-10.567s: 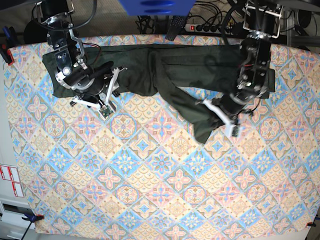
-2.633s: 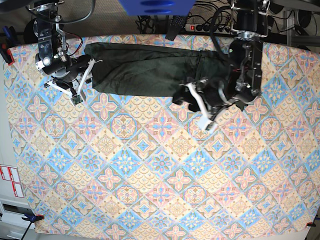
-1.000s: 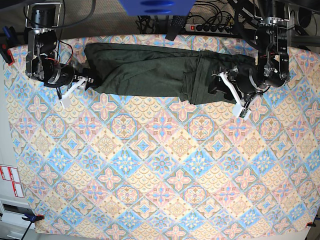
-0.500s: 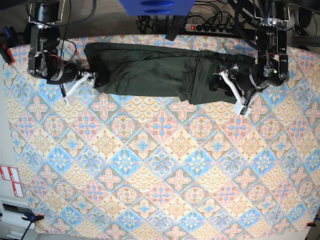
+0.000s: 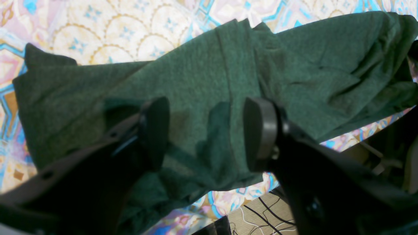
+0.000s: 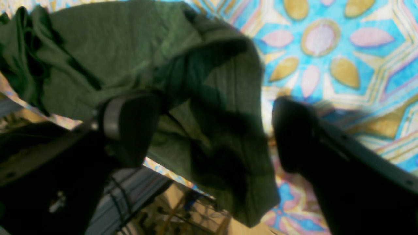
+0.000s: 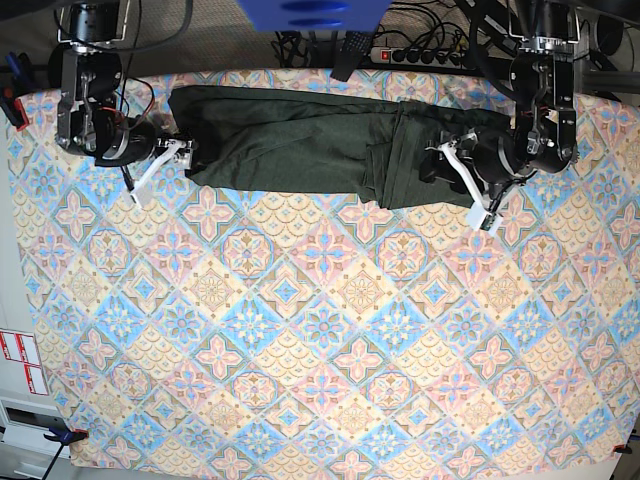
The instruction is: Fold the T-shirt properly
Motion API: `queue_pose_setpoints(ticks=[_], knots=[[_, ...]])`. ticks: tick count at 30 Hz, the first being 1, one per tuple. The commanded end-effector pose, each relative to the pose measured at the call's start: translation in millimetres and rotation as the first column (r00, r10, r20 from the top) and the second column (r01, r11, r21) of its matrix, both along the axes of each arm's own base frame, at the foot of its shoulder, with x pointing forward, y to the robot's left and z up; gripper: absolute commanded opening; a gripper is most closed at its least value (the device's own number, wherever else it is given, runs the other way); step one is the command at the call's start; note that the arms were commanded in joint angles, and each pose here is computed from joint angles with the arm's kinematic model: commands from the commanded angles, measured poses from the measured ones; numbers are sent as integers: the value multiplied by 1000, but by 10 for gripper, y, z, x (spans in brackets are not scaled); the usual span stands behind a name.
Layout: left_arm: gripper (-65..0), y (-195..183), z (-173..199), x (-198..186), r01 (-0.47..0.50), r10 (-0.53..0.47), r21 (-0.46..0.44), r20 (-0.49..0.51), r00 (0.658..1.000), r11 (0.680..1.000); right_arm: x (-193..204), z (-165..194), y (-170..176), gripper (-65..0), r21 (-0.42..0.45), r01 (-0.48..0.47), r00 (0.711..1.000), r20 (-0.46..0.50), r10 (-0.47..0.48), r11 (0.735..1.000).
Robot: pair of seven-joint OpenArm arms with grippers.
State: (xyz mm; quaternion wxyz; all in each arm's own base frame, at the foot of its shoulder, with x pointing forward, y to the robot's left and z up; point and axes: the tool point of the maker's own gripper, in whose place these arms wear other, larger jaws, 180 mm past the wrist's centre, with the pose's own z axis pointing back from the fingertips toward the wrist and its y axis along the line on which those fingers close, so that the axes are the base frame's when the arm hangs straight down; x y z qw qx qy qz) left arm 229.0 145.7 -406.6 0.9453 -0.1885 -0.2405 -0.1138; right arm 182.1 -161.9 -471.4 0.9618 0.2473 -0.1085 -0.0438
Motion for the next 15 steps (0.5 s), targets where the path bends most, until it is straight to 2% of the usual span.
queue_pose_setpoints(ticks=[1, 5, 15], knots=[[-318, -6, 90, 74, 3, -3, -10, 37, 999, 1000, -153, -71, 194, -69, 38, -32, 998, -56, 34, 999], [-318, -7, 94, 76, 4, -3, -10, 38, 999, 1000, -185, -85, 394, -69, 72, -53, 997, -60, 57, 996], [-318, -8, 98, 81, 5, -5, -10, 40, 999, 1000, -322, -115, 426, -69, 81, -54, 995, -85, 61, 995]])
